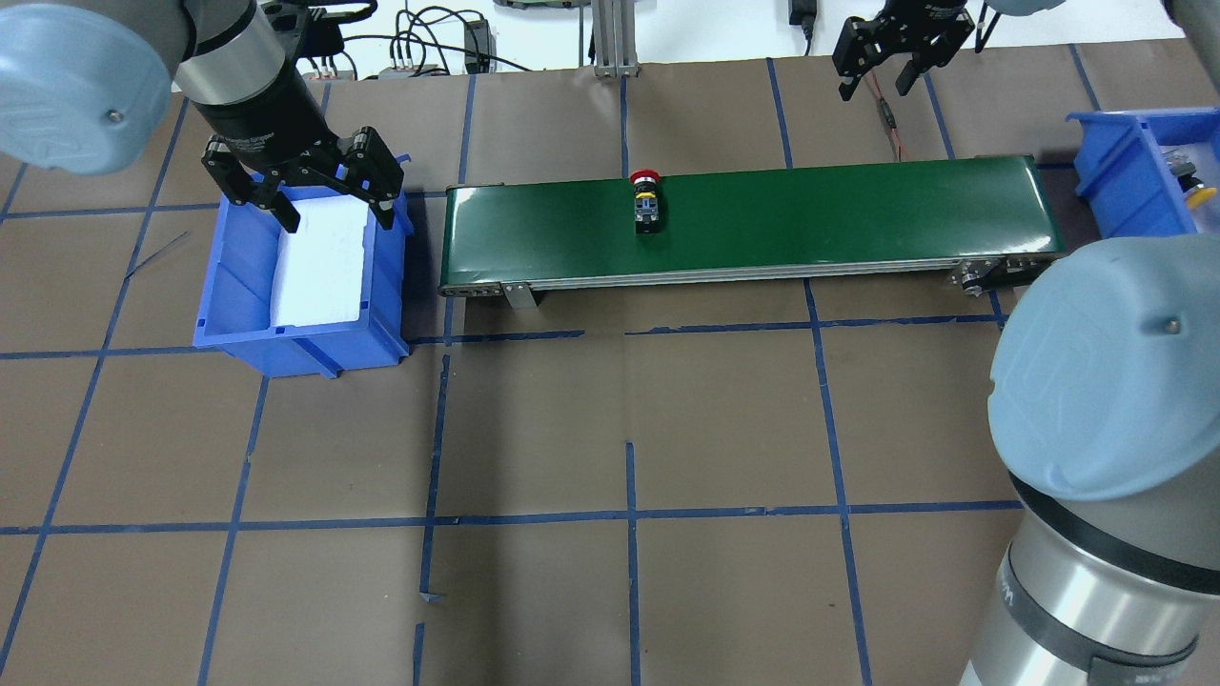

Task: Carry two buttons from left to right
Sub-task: 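Move the right gripper to the belt and grasp the red mushroom button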

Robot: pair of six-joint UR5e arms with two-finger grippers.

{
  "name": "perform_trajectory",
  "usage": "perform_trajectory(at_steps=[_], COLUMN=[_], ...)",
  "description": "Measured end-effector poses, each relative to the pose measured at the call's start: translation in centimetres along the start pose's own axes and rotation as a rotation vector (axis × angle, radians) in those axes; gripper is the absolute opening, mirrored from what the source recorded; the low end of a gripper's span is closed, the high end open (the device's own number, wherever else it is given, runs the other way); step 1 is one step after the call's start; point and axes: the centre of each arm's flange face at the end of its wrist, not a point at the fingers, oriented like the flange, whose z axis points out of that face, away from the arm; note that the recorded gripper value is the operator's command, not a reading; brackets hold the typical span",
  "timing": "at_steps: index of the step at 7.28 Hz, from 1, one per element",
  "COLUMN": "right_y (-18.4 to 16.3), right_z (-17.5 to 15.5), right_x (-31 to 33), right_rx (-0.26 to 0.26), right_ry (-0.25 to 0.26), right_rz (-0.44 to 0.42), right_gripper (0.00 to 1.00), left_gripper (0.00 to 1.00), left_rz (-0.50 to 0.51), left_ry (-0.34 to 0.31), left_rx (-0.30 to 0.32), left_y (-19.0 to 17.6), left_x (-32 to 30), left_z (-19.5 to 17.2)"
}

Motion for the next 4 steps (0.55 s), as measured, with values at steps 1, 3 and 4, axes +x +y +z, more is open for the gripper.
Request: perform_trajectory(at_steps=[1,3,4], right_y=[0.4,1.5,2.3], right_z=[0.4,1.5,2.1], right_x=[-2.5,-7.1,-8.4], right_rx=[-0.009,-0.032,-0.041], right_ry=[0.0,-0.002,-0.002], right_rz=[0.032,0.074,0.083], right_gripper=[0.77,0.77,0.77], left_gripper=[1.0,1.0,1.0], left_rz=[0.001,0.0,0.001], left_ry=[0.0,0.001,0.0], left_rx=[0.0,0.0,0.0], left_y=[0.0,0.0,0.0], left_x=[0.0,0.0,0.0], left_z=[0.0,0.0,0.0])
